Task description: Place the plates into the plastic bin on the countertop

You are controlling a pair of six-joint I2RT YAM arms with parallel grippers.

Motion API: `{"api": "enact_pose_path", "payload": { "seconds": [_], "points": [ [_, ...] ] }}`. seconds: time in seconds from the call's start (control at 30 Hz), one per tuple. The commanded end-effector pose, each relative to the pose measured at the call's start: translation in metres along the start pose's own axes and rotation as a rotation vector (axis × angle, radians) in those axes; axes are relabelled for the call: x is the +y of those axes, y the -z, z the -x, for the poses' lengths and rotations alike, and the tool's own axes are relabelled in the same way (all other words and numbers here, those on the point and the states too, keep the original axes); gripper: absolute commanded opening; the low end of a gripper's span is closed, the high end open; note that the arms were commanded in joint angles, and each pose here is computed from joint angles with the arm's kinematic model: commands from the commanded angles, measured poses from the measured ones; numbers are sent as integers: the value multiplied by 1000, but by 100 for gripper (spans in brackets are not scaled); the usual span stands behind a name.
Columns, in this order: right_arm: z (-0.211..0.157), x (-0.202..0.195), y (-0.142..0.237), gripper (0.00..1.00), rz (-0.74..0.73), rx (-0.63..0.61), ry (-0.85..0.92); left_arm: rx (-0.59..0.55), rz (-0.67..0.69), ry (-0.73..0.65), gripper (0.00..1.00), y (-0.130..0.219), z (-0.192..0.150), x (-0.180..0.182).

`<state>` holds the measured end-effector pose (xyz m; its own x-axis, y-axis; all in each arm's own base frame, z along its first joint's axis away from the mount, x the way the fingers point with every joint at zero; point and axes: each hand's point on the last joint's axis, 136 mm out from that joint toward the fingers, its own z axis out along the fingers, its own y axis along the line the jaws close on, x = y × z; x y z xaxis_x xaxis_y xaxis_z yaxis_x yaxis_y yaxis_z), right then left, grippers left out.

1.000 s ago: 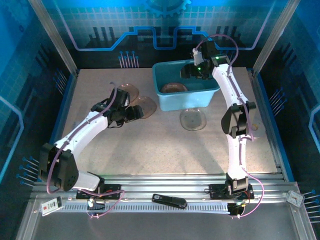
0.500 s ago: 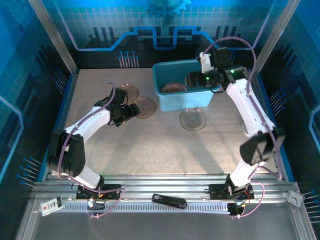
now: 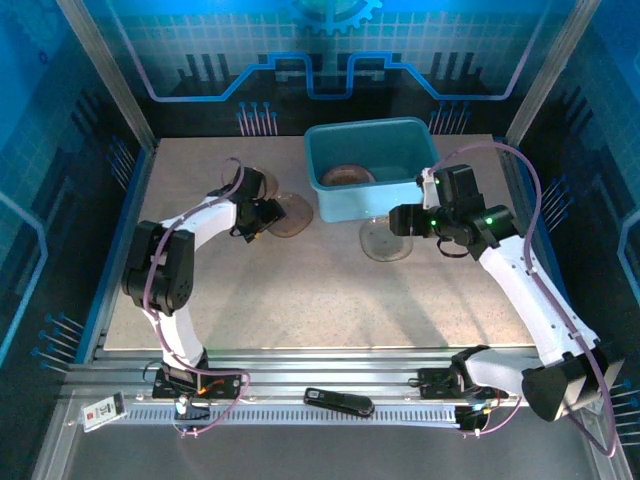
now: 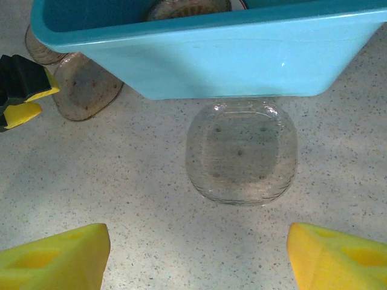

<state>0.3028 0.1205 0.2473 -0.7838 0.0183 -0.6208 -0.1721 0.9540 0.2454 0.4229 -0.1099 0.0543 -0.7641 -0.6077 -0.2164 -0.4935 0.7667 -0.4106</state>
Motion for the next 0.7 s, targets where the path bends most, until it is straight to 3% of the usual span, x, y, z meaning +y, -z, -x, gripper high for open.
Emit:
{"api": "enact_pose_path", "payload": {
  "seconds": [0.0, 0.67],
  "points": [
    [6, 2, 6, 78, -6, -44, -10, -1, -16, 42, 74, -8, 7, -6],
    [-5, -6, -9, 77, -15, -34, -15, 48, 7, 55, 47, -39, 0, 2]
  ]
}}
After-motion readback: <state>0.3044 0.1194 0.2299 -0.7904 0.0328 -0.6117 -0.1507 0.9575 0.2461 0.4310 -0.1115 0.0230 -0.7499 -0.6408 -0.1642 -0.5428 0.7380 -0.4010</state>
